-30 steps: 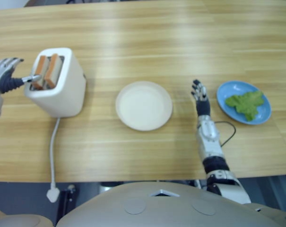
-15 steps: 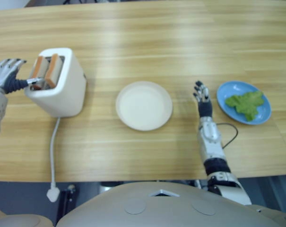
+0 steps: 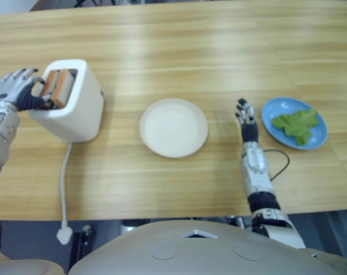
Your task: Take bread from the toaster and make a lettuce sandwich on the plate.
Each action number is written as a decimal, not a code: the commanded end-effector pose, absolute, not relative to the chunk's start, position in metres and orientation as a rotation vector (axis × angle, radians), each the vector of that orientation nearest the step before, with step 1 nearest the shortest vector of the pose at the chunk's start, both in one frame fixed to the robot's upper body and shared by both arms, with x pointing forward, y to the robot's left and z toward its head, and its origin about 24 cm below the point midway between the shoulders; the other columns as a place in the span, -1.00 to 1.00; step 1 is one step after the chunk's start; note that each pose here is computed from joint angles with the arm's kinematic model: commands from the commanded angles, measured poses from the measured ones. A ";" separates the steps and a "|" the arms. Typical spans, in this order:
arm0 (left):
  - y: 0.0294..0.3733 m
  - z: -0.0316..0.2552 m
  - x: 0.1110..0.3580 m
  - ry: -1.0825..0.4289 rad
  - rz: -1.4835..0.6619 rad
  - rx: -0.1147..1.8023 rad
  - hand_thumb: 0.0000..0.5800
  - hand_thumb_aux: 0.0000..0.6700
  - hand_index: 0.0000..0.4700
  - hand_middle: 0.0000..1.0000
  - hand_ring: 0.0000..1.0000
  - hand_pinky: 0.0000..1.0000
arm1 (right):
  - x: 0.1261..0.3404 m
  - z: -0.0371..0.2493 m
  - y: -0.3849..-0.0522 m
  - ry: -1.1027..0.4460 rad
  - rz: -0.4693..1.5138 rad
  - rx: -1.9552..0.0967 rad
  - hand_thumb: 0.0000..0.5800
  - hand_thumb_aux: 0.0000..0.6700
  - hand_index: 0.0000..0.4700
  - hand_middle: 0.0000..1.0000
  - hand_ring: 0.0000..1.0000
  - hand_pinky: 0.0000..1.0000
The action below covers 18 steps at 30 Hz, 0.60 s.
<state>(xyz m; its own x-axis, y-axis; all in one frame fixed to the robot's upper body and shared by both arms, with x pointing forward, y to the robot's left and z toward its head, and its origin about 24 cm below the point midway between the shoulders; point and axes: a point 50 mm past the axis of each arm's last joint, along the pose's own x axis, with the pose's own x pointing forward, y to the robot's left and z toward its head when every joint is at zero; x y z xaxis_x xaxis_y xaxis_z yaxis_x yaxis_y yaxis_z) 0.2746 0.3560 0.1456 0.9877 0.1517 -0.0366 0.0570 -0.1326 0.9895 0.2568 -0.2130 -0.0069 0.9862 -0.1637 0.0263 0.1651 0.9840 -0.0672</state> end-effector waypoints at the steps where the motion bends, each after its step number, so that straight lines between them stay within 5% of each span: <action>1: 0.355 0.129 0.272 0.214 0.019 1.679 0.56 0.06 0.04 -1.00 -1.00 -1.00 | 0.255 -0.009 -0.215 -0.006 -0.176 -0.066 -1.00 -1.00 -1.00 -1.00 -1.00 -1.00; 13: 0.355 0.118 0.272 0.249 -0.020 1.564 0.53 0.03 0.01 -1.00 -1.00 -1.00 | 0.255 -0.009 -0.218 -0.005 -0.184 -0.070 -1.00 -1.00 -1.00 -1.00 -1.00 -1.00; 14: 0.355 0.117 0.272 0.253 -0.023 1.546 0.60 0.11 0.08 -0.65 -0.65 -0.65 | 0.255 -0.009 -0.219 -0.004 -0.184 -0.070 -1.00 -1.00 -1.00 -1.00 -1.00 -1.00; 15: 0.355 0.116 0.272 0.249 -0.023 1.530 0.60 0.11 0.08 -0.65 -0.65 -0.65 | 0.255 -0.009 -0.219 -0.004 -0.184 -0.070 -1.00 -1.00 -1.00 -1.00 -1.00 -1.00; 16: 0.354 0.117 0.273 0.238 -0.016 1.509 0.87 0.48 0.45 0.94 0.94 0.94 | 0.255 -0.009 -0.219 -0.003 -0.184 -0.070 -1.00 -1.00 -1.00 -1.00 -1.00 -1.00; 17: 0.354 0.119 0.274 0.224 -0.005 1.488 0.96 0.70 0.67 1.00 1.00 1.00 | 0.255 -0.009 -0.219 -0.003 -0.184 -0.070 -1.00 -1.00 -1.00 -1.00 -1.00 -1.00; 18: 0.354 0.122 0.274 0.209 0.010 1.471 0.96 0.70 0.67 1.00 1.00 1.00 | 0.255 -0.009 -0.219 -0.003 -0.183 -0.070 -1.00 -1.00 -1.00 -1.00 -1.00 -1.00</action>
